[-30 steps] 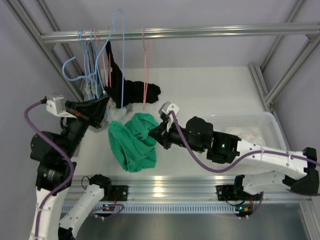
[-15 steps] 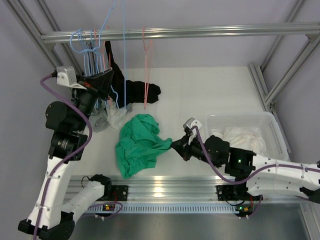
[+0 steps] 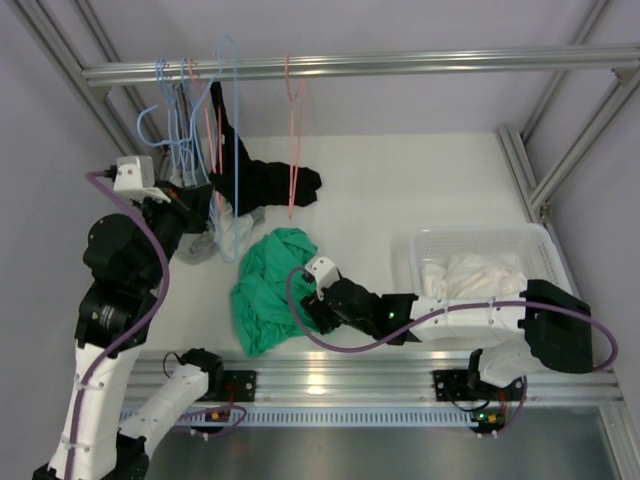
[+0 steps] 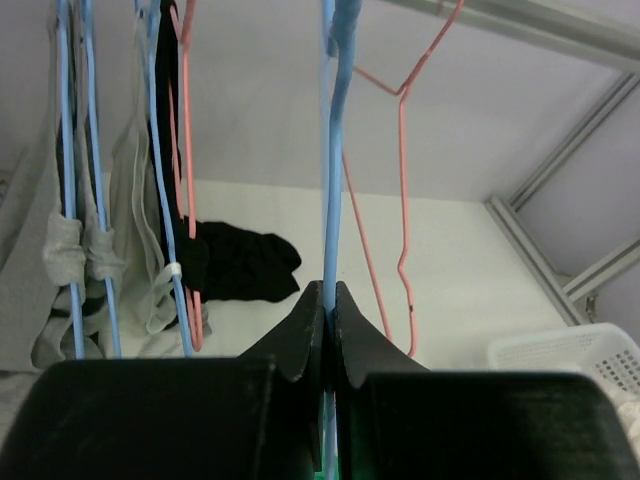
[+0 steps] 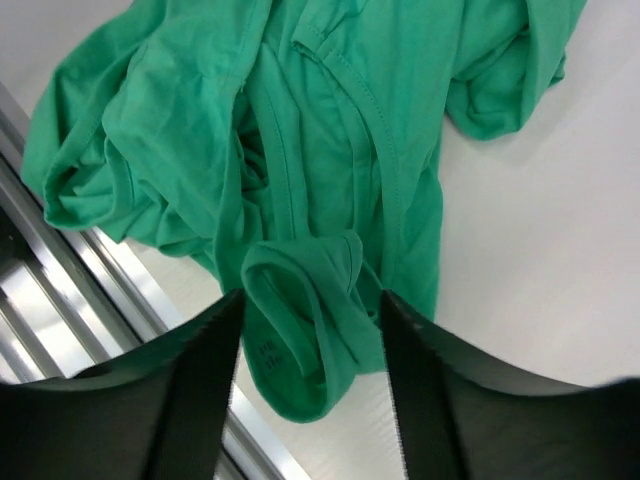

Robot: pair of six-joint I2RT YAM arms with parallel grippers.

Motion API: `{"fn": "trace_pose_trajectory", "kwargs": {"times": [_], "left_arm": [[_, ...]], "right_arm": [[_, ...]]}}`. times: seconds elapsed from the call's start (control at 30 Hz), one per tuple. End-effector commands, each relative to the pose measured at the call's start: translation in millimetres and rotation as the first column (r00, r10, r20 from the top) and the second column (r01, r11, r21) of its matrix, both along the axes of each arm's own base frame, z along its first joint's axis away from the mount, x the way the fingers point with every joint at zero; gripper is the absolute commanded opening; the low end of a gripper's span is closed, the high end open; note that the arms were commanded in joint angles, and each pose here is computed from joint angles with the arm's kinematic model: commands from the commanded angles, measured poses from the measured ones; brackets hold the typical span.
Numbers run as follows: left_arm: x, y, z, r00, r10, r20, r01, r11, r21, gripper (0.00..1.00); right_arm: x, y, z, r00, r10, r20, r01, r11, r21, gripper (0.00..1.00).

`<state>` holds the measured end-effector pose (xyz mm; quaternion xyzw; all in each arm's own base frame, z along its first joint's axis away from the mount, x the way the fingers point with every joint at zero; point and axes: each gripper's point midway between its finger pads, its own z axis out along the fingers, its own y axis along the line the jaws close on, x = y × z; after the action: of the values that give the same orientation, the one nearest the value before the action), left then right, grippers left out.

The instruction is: Remove the tank top from the hanger

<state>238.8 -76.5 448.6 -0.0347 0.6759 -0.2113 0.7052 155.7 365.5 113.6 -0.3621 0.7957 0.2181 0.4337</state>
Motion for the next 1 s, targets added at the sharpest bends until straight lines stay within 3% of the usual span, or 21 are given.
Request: {"fn": "trace_pose_trajectory", "kwargs": {"times": [0.0,0.07,0.13,0.3,0.5,0.6,0.73,0.9,0.97], "left_arm": [[3.8,-5.7,-24.1,0.993,-0.023,-0.112,0.025,0.999,0.022,0.00],[-3.7,-7.6,-29.6,0.990,-0.042,-0.136,0.043,0.999,0.009,0.00],[-11.1,-5.3,-31.3,0.988,-0.040,-0.150,0.042,0.999,0.004,0.00],[-38.1,-11.8,-46.9,0.967,-0.113,-0.230,0.117,0.993,0.004,0.00],[-56.4,15.6,-51.2,0.959,0.005,-0.282,0.019,0.996,0.083,0.00],[-46.4,11.7,-48.2,0.957,-0.004,-0.289,0.038,0.993,0.113,0.00],[6.9,-2.9,-59.9,0.922,0.000,-0.387,0.085,0.975,0.204,0.00],[53.2,0.3,-56.9,0.898,0.094,-0.429,0.031,0.961,0.276,0.00],[59.8,-0.9,-35.7,0.915,0.093,-0.392,0.021,0.961,0.275,0.00]], "right_arm": [[11.0,28.2,49.9,0.998,-0.030,0.050,0.020,0.982,0.186,0.64],[14.5,24.0,49.1,0.998,-0.048,0.049,0.038,0.982,0.187,0.82],[16.3,20.0,45.4,0.997,-0.055,0.048,0.045,0.983,0.178,0.91],[20.8,12.4,40.8,0.997,-0.072,0.041,0.064,0.983,0.173,0.95],[23.4,12.6,39.9,0.996,-0.076,0.038,0.069,0.983,0.173,0.95],[23.4,16.4,41.9,0.997,-0.071,0.035,0.064,0.982,0.179,0.95],[23.9,15.8,47.5,0.996,-0.074,0.041,0.065,0.980,0.191,0.95],[24.5,5.7,50.0,0.995,-0.088,0.048,0.077,0.977,0.198,0.96],[26.0,1.5,52.7,0.994,-0.095,0.052,0.083,0.975,0.204,0.96]]}}
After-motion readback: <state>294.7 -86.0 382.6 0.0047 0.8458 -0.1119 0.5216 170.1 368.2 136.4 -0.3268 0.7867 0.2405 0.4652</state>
